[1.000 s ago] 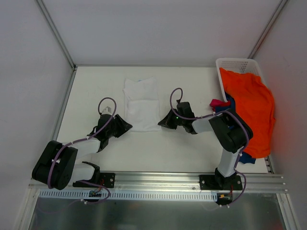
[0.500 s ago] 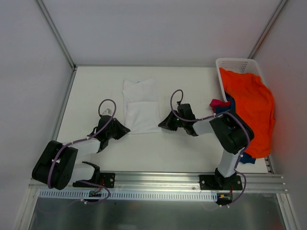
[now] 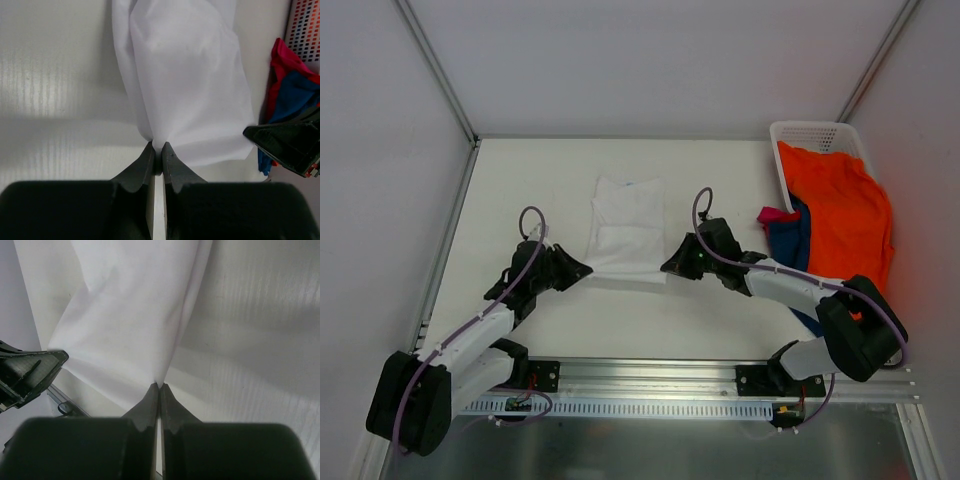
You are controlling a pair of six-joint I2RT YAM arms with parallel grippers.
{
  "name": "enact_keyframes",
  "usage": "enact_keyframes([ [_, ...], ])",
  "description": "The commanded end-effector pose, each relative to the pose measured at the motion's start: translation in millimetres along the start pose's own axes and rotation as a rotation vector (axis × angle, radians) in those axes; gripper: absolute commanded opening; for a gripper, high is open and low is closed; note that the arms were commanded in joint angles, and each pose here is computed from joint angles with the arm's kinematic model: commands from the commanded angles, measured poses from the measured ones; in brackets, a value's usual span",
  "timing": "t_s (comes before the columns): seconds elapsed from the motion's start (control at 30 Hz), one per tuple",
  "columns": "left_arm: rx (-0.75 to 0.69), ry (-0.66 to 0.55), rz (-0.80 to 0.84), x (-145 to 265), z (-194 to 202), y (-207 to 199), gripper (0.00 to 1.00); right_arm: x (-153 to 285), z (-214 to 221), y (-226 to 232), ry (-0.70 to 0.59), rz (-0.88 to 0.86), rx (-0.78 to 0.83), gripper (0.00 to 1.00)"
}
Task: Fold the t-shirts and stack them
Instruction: Grab one side of the 2/3 rectangular tshirt with both arms, then fold the long partially folded tshirt into a neat square
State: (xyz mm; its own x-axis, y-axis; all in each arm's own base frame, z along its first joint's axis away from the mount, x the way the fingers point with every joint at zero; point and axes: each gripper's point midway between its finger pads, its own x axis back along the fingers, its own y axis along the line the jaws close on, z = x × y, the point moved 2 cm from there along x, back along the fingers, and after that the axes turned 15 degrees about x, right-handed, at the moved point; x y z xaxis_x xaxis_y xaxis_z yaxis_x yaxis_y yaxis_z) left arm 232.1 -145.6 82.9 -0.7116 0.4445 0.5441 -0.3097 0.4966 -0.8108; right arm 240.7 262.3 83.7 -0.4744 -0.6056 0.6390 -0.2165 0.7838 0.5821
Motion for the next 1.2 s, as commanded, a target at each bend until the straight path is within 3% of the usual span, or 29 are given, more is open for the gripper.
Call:
enact_keyframes([
  [0.0,-0.027,0.000,0.034,10.0,-7.0,-23.3,0.00,17.6,-12.1,1.7,-0.017,0.087,0.046,0.00],
  [0.37,-0.107,-0.036,0.079,-6.1,-38.0,-84.1,0.00,10.8,-46.4,14.8,-0.043,0.148,0.117,0.01],
  [0.73,-0.137,-0.025,0.077,-59.3,-66.3,-128.5,0.00,-30.8,-121.4,38.2,-0.050,0.138,0.162,0.01],
  [1.17,-0.179,-0.043,0.094,-125.4,-108.1,-172.3,0.00,-68.4,-223.8,-0.7,-0.096,0.134,0.077,0.00],
])
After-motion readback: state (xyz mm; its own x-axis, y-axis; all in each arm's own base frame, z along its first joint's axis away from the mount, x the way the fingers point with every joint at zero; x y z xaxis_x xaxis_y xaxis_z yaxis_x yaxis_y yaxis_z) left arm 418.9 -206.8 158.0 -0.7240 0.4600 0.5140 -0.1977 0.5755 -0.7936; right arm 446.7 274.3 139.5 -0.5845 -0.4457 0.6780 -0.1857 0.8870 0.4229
